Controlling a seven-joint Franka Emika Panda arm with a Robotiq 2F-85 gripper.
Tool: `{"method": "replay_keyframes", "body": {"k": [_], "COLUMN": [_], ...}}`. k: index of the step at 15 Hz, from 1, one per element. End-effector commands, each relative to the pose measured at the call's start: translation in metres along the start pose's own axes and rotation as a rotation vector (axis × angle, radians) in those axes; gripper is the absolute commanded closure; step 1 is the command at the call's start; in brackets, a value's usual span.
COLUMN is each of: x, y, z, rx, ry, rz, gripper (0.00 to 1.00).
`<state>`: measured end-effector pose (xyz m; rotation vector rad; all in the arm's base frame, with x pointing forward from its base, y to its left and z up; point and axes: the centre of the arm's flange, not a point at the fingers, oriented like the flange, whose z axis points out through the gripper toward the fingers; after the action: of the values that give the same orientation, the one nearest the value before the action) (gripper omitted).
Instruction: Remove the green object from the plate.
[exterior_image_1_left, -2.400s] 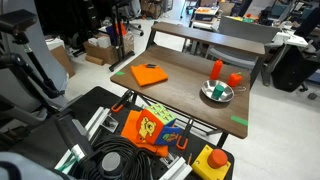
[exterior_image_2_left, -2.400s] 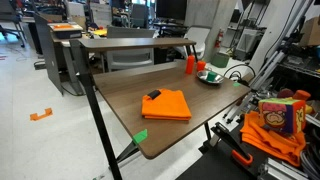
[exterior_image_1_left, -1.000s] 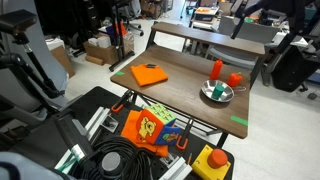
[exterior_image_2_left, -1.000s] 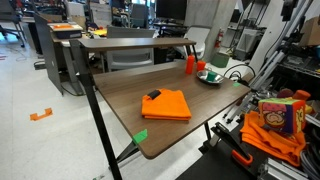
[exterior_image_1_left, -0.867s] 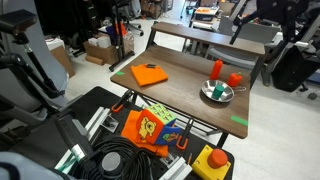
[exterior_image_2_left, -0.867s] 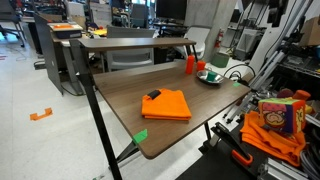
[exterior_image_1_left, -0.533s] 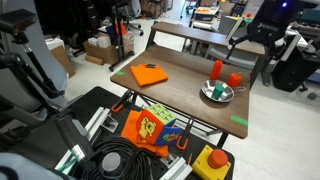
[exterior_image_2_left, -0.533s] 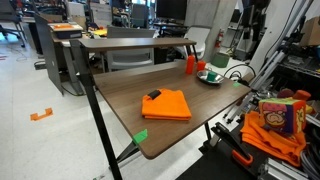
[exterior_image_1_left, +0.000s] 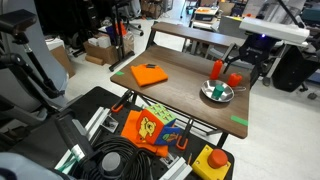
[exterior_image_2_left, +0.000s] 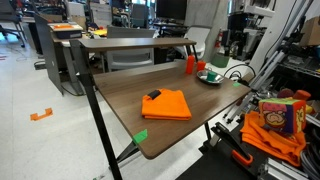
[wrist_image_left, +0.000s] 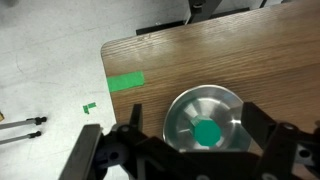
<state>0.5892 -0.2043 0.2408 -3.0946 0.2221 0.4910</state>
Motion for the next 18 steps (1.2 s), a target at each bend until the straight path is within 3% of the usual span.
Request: {"method": "replay_keyframes", "body": {"k": [1, 9, 17, 18], "x": [0.028, 0.056, 0.07, 0.072], "y": [-0.01, -0.027, -0.049, -0.052], "z": [0.02, 0.062, 0.085, 0.086], "rx": [-0.012, -0.026, -0.044, -0.048], "ry": [0.011, 0.069, 0.064, 0.062], "rz": [0.034, 0.085, 0.078, 0.077], "gripper": [0.0, 0.0, 0.0, 0.25]}}
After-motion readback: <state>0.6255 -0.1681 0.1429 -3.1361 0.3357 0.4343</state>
